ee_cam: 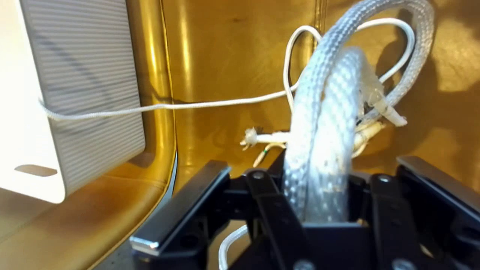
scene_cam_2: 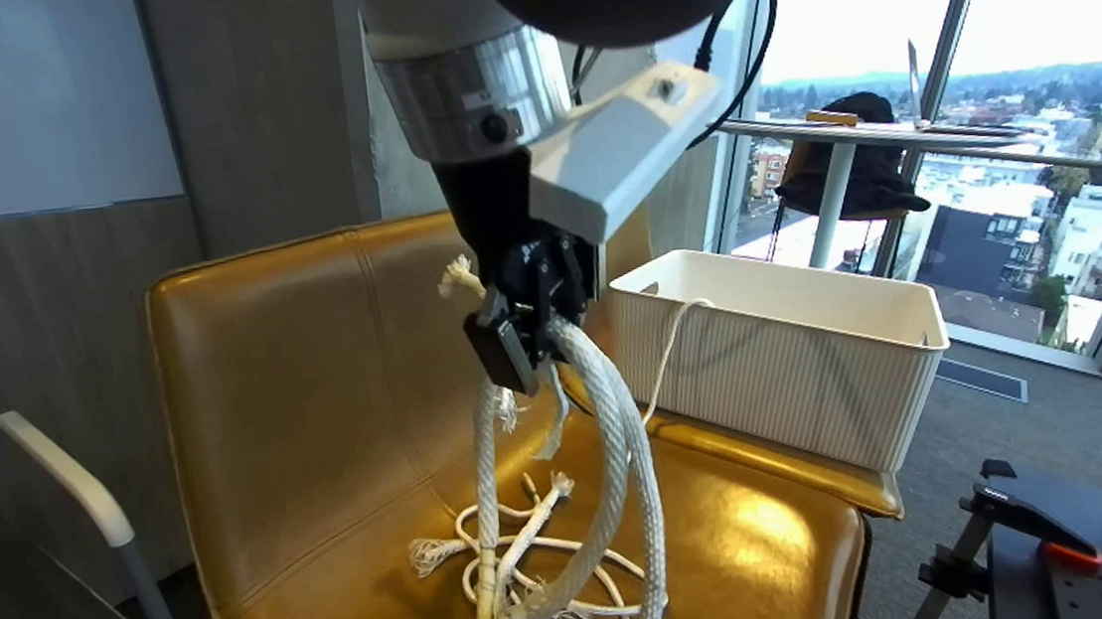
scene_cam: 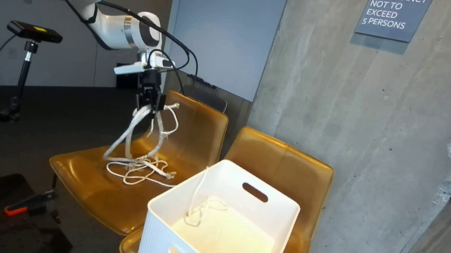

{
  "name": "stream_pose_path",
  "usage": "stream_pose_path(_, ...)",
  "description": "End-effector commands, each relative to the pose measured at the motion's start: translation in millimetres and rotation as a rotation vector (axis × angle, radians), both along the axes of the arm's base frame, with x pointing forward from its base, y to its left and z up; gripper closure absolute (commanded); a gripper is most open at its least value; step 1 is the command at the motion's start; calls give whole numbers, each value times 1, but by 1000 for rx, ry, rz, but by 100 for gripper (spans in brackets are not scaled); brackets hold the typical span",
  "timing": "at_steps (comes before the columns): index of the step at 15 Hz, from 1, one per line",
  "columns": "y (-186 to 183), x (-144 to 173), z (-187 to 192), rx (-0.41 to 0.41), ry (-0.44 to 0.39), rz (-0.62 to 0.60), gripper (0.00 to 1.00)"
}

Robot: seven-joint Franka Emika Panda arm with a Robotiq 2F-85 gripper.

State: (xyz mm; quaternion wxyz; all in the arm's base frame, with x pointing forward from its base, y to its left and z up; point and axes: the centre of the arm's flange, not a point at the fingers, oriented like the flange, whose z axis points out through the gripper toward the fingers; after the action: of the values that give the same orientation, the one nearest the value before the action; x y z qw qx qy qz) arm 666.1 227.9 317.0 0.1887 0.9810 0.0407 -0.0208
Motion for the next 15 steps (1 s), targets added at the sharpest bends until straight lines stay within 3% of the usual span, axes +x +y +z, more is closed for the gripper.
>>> stream_pose_path(1,-16,-37,-21,20,11,-16,75)
stream_pose_path(3,-22,-40,-21,10,0,-23,68)
stream_pose_path(12,-84,-40,59,-68,-115,-2,3)
stream_pose_path(15,-119,-38,63,-96,-128,-7,0)
